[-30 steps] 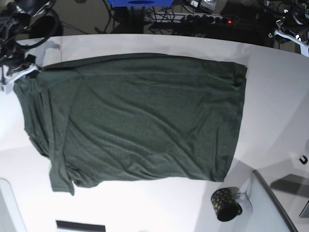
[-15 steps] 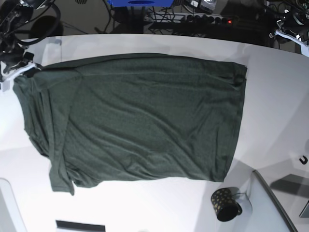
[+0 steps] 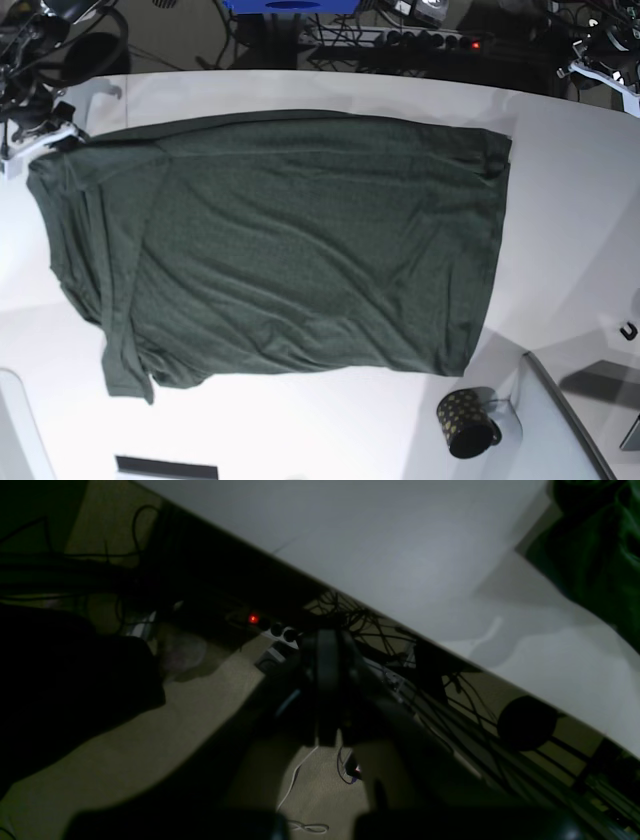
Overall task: Layout the t-shirt on the table in an organized manner, then fold the t-shirt properly
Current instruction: 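Hold the corner with the right gripper and drag it outward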
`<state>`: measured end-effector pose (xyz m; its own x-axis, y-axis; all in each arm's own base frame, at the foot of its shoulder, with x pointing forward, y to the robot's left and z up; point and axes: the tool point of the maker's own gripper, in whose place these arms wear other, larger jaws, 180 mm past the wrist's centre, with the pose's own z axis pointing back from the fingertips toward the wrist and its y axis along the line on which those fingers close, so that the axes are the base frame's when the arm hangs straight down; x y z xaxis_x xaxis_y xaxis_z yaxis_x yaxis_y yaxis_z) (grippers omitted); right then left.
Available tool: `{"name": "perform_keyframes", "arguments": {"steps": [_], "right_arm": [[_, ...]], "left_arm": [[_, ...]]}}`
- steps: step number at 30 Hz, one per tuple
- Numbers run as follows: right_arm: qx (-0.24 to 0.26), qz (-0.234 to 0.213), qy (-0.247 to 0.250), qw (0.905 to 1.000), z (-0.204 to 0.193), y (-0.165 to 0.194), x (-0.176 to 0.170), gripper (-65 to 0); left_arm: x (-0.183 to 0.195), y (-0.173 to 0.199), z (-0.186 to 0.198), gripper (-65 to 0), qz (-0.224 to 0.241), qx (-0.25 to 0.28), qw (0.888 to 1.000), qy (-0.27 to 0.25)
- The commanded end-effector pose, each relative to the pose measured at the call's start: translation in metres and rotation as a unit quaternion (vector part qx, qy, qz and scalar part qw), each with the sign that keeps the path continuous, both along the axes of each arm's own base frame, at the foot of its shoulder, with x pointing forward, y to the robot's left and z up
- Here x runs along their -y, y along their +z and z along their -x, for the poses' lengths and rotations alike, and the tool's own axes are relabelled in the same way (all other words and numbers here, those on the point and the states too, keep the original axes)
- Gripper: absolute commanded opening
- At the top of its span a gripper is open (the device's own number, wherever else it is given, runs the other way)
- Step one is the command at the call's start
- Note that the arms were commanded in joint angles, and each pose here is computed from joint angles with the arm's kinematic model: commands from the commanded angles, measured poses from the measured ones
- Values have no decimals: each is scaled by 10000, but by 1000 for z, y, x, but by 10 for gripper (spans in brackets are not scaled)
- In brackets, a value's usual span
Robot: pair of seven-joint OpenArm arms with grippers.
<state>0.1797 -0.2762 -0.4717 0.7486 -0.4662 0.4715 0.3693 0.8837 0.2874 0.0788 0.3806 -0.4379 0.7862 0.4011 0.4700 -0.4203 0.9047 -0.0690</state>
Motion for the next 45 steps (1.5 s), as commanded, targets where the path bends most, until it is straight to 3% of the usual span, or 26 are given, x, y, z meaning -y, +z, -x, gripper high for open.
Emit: {"name": "perform_keyframes", "arguments": {"steps": [1,12,20,30,41,45], "right_arm": [[217,115,-21,9997,-11,10,8,-642],[371,86,-6,9993,-28,16,6,-642],[247,-254,-23,9994,-29,-1,-7,-642],[429,-284,331,9981,-56,7,-25,-642],[644,-537,184,9963,-99,11,-22,-644],[932,-372,170,9948,-115,29,-12,-645]], "left_arm": [[-8,10,-5,-650,-146,131,9998,-61],[-8,10,-4,-650,-146,123,9998,-61],[-9,10,-3,-650,-152,118,9998,-47],[-9,10,-3,-650,-155,111,9998,-48],[-9,10,-3,-650,-155,111,9998,-48],[-9,10,-3,-650,-155,111,9998,-48]]}}
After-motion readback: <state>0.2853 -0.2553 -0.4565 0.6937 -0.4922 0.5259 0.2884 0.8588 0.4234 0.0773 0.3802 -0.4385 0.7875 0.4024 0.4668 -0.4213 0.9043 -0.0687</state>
